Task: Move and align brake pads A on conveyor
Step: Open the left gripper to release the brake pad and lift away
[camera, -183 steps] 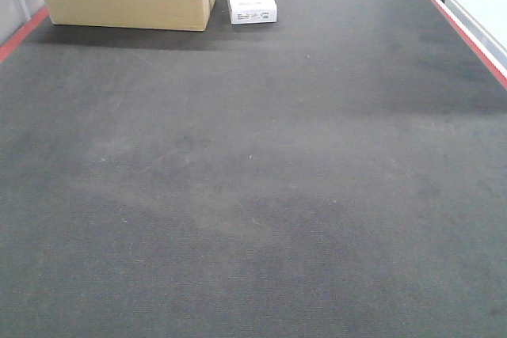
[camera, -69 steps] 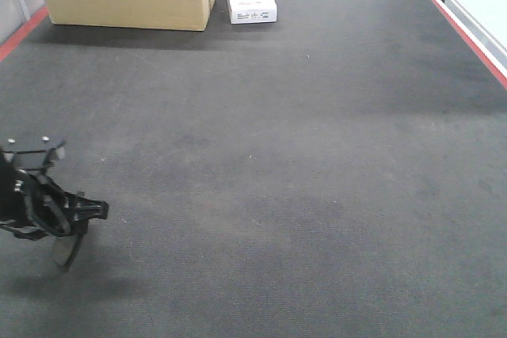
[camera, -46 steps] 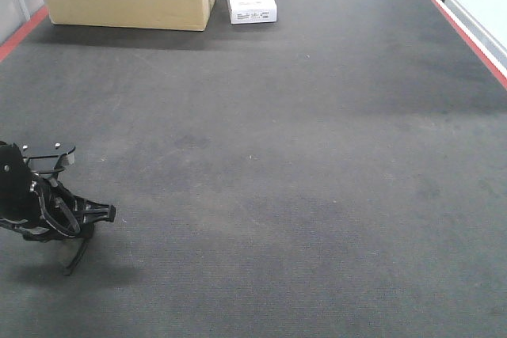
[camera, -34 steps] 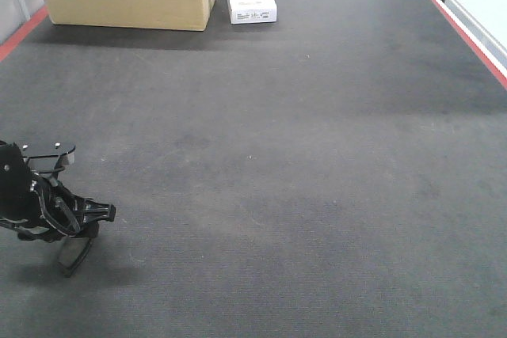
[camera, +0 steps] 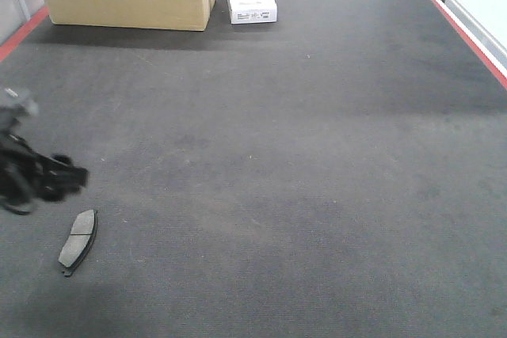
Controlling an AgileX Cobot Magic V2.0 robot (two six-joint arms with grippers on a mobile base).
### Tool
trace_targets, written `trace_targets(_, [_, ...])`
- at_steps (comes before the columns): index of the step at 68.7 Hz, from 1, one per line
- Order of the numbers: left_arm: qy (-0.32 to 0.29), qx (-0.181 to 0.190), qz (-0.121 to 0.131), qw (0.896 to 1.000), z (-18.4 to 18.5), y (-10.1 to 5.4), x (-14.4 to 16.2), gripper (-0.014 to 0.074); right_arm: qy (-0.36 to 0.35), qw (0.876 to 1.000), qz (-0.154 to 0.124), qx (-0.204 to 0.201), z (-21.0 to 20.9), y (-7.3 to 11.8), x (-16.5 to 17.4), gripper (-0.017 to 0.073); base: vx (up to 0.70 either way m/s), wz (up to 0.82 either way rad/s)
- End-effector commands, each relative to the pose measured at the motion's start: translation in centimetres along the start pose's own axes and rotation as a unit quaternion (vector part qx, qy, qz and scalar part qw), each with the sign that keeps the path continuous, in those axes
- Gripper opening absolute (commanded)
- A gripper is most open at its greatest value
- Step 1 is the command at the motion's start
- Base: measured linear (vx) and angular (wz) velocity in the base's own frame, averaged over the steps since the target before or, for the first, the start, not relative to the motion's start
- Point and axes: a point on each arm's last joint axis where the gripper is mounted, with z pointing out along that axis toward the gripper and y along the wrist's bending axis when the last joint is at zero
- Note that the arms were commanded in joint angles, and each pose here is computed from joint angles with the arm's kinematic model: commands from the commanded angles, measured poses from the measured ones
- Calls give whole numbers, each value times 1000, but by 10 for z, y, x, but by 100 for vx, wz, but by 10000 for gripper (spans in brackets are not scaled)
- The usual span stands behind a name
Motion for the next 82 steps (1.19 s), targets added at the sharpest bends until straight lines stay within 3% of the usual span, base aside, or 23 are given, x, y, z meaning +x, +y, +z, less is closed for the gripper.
trace_targets(1, [-88,6,16,996,-44,-4,-1,503,-53,999,-6,-3,-4,1,-16,-7,0,0])
trace_targets(26, [-250,8,19,968,-109,-1,83,503,-53,999,-6,-3,-4,1,-16,-7,0,0])
trace_targets(33, [-279,9,20,960,-118,0,107,503,-53,999,-6,-3,-4,1,-16,-7,0,0])
trace_targets(47, [-297,15,16,955,-121,2,144,503,-53,999,-6,-3,-4,1,-16,-7,0,0])
trace_targets(63, [-330,17,17,944,-128,2,160,503,-53,999,-6,-3,-4,1,-16,-7,0,0])
trace_targets(82, [-330,17,17,944,-128,2,160,503,-53,999,-6,-3,-4,1,-16,-7,0,0])
